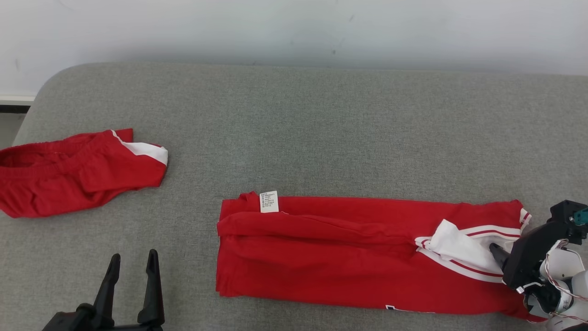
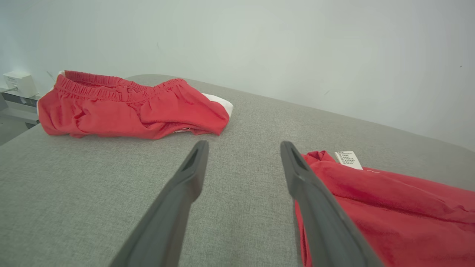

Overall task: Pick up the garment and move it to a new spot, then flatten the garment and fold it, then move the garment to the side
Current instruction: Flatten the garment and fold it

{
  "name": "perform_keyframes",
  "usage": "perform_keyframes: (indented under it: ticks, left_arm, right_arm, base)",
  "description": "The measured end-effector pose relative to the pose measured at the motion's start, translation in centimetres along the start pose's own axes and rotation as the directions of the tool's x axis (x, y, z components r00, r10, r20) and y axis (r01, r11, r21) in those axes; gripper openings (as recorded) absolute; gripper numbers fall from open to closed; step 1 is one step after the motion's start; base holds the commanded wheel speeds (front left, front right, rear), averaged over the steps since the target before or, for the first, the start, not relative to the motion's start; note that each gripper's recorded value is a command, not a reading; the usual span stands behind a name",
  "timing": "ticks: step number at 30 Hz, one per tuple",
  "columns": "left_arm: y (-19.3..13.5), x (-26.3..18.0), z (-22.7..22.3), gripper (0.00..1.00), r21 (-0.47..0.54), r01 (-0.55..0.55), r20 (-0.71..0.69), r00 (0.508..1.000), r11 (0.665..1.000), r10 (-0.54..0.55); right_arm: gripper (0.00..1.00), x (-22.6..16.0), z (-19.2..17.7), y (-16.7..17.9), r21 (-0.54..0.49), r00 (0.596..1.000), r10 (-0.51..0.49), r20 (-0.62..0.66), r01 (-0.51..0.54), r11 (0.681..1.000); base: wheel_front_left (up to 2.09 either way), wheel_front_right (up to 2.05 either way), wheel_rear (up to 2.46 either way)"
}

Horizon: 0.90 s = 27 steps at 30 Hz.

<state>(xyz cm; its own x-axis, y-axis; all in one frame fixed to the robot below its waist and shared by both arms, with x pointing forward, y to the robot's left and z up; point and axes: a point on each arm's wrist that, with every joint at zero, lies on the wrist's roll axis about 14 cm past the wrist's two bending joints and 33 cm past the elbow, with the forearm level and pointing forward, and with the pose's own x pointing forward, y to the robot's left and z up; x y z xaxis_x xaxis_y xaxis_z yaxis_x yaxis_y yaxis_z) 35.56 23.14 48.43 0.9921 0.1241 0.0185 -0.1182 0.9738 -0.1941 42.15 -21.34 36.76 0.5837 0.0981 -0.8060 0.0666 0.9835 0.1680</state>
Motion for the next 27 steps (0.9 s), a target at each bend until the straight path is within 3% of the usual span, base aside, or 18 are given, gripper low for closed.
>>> perform_keyframes:
  ticks: [2,3,4,5,10,23,27]
  left_arm:
    - [0.0,0.1,0.0,1.0,0.0,0.001,0.001,1.0,1.0,-0.001]
    - [-0.1,0.2,0.0,1.0,-0.001,0.003,0.001,1.0,1.0,-0.003]
    - [-0.1,0.2,0.0,1.0,-0.001,0.004,0.0,1.0,1.0,-0.004]
    - [-0.1,0.2,-0.1,1.0,-0.003,0.005,0.0,1.0,1.0,-0.005]
    - [-0.4,0.5,0.0,1.0,-0.005,0.017,0.003,1.0,1.0,-0.017]
    - [-1.5,0.6,0.5,1.0,-0.008,0.054,0.022,0.998,0.999,-0.054]
    - [-1.6,0.3,0.6,1.0,-0.01,0.057,0.023,0.998,0.998,-0.056]
  right_arm:
    - [0.44,0.0,0.1,0.1,-0.005,1.0,0.0,0.007,0.0,1.0]
    - [0.29,0.0,0.2,0.0,-0.01,1.0,-0.002,0.017,0.002,1.0]
    - [0.07,0.0,0.4,0.0,-0.014,1.0,-0.004,0.027,0.004,1.0]
    - [0.0,-0.1,0.6,-0.1,-0.016,0.999,-0.008,0.039,0.009,1.0]
    - [0.0,-0.6,1.8,-1.0,-0.024,0.995,-0.033,0.093,0.036,0.999]
    - [0.0,-6.1,6.1,-10.9,-0.026,0.928,-0.278,0.248,0.293,0.956]
    - [0.0,-6.8,6.2,-11.2,-0.029,0.921,-0.291,0.26,0.309,0.951]
  base:
    - [0.0,0.0,0.0]
    - [0.0,0.0,0.0]
    - [0.0,0.0,0.0]
    - [0.0,0.0,0.0]
    - [0.0,0.0,0.0]
    - [0.0,0.0,0.0]
    - [0.0,0.0,0.0]
